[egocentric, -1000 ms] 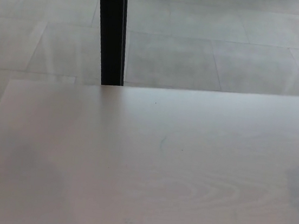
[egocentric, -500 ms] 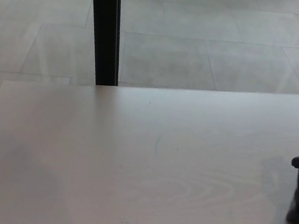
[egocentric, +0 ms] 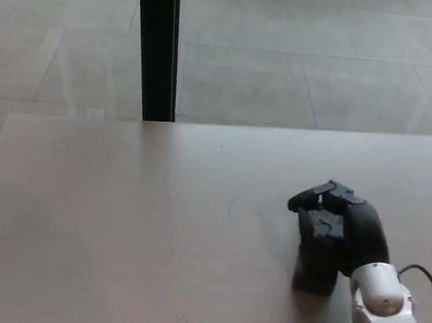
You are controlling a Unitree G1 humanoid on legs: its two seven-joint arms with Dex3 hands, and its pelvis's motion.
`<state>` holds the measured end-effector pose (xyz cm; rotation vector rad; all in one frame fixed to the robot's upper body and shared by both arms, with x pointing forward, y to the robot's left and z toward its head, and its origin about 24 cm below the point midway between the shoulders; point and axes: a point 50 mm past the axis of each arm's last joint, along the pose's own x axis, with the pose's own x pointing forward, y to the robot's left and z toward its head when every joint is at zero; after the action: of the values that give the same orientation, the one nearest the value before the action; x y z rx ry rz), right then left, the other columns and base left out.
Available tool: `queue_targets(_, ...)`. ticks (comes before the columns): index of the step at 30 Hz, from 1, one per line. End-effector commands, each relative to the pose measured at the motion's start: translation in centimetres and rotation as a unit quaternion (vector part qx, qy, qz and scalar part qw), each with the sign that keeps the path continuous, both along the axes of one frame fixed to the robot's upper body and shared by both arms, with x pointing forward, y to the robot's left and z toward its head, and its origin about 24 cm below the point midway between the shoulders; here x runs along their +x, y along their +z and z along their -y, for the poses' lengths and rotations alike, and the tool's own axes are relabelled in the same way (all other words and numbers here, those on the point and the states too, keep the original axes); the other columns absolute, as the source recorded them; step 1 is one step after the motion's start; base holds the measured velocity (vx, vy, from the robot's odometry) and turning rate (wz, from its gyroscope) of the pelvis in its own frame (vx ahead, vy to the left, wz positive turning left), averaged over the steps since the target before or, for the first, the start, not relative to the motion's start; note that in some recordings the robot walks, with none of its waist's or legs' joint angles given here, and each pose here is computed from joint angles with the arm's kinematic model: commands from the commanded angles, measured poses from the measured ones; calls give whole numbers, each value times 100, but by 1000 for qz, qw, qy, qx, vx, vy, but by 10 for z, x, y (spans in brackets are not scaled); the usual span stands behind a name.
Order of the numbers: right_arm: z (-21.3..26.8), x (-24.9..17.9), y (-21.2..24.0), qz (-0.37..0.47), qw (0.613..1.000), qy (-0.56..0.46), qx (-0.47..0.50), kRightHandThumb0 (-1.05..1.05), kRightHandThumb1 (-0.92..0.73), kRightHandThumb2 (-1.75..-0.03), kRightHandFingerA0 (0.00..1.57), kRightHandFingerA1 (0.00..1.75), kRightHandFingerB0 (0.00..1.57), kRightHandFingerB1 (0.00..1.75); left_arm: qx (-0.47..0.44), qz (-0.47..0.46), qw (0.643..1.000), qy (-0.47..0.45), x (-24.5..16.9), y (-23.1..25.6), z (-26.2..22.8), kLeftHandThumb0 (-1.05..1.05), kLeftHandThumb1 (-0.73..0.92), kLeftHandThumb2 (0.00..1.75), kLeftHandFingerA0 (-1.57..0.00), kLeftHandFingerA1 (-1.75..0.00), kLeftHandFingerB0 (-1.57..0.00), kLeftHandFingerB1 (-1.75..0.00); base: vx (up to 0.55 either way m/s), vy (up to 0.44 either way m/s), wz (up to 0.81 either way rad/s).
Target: The robot uses its right hand to hold the eraser kept in the middle of the desk and use it to wipe the desk by swiping its surface twice
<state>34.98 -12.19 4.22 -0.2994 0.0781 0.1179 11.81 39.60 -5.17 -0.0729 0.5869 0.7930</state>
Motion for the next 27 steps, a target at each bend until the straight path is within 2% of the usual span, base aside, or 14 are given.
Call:
queue_targets(1, -34, -25, -30, -52, 994, 96, -31, -30, -57, -109, 95, 175, 78, 161, 1, -4, 1000, 8, -2, 0, -1, -53, 71, 62, -51, -88, -38, -62, 0, 0, 0)
queue_targets(2, -38, -29, -33, -54, 992, 110, -40, -30, -55, -112, 95, 175, 77, 162, 0, -5, 1000, 9, -2, 0, -1, -52, 71, 61, -51, -88, -37, -62, 0, 0, 0)
queue_targets(3, -41, -33, -35, -54, 990, 127, -35, -29, -53, -114, 95, 175, 77, 164, 0, -5, 1000, 8, -2, 0, -2, -50, 50, 98, -57, -82, -30, -62, 0, 0, 0)
queue_targets(6, -47, -41, -41, -56, 986, 149, -45, -29, -49, -113, 98, 175, 75, 175, 2, -6, 1000, 6, -1, 1, -2, -52, 50, 98, -58, -83, -33, -64, 0, 0, 0)
queue_targets(11, -44, -45, -44, -74, 986, 145, -41, -29, -53, -119, 98, 175, 80, 168, 10, -10, 1000, 2, -2, 1, -1, -52, 50, 98, -60, -83, -33, -64, 0, 0, 0)
queue_targets(12, -43, -45, -45, -80, 987, 135, -35, -31, -57, -113, 97, 175, 79, 168, 4, -6, 1000, 6, -2, 1, -1, -53, 71, 61, -52, -89, -38, -62, 0, 0, 0)
queue_targets(15, -40, -45, -45, -87, 987, 128, -36, -29, -55, -119, 97, 175, 77, 167, 5, -8, 1000, 10, -2, 1, -1, -54, 70, 61, -55, -92, -42, -64, 0, 0, 0)
queue_targets(16, -37, -45, -46, -86, 987, 126, -42, -27, -53, -121, 98, 175, 74, 170, 5, -12, 1000, 11, -2, 0, -1, -54, 71, 61, -54, -90, -41, -63, 0, 0, 0)
queue_targets(17, -34, -44, -45, -84, 988, 124, -43, -27, -52, -121, 98, 175, 79, 165, 3, -10, 1000, 10, -2, 0, -1, -50, 50, 98, -59, -84, -33, -63, 0, 0, 0)
queue_targets(18, -29, -43, -45, -81, 988, 121, -47, -28, -52, -118, 97, 175, 79, 165, 1, -9, 1000, 9, -2, 0, -1, -52, 72, 62, -51, -88, -38, -63, 0, 0, 0)
queue_targets(22, -15, -38, -45, -81, 990, 107, -51, -29, -56, -111, 95, 175, 76, 165, 5, -7, 1000, 2, -2, 1, -1, -55, 71, 62, -50, -87, -37, -63, 0, 0, 0)
queue_targets(23, -8, -35, -43, -82, 991, 90, -53, -28, -55, -109, 95, 175, 78, 163, 3, -5, 1000, 5, -2, 1, 0, -53, 51, 99, -58, -83, -34, -64, 0, 0, 0)
queue_targets(24, -1, -34, -41, -80, 992, 87, -54, -27, -56, -105, 94, 175, 72, 175, 2, -4, 1000, 7, -2, 1, 0, -53, 51, 99, -58, -83, -33, -64, 0, 0, 0)
queue_targets(27, 21, -28, -36, -90, 993, 50, -60, -30, -59, -98, 93, 175, 71, 175, -5, -2, 1000, 9, -6, -1, -3, -53, 50, 98, -60, -85, -33, -64, 0, 0, 0)
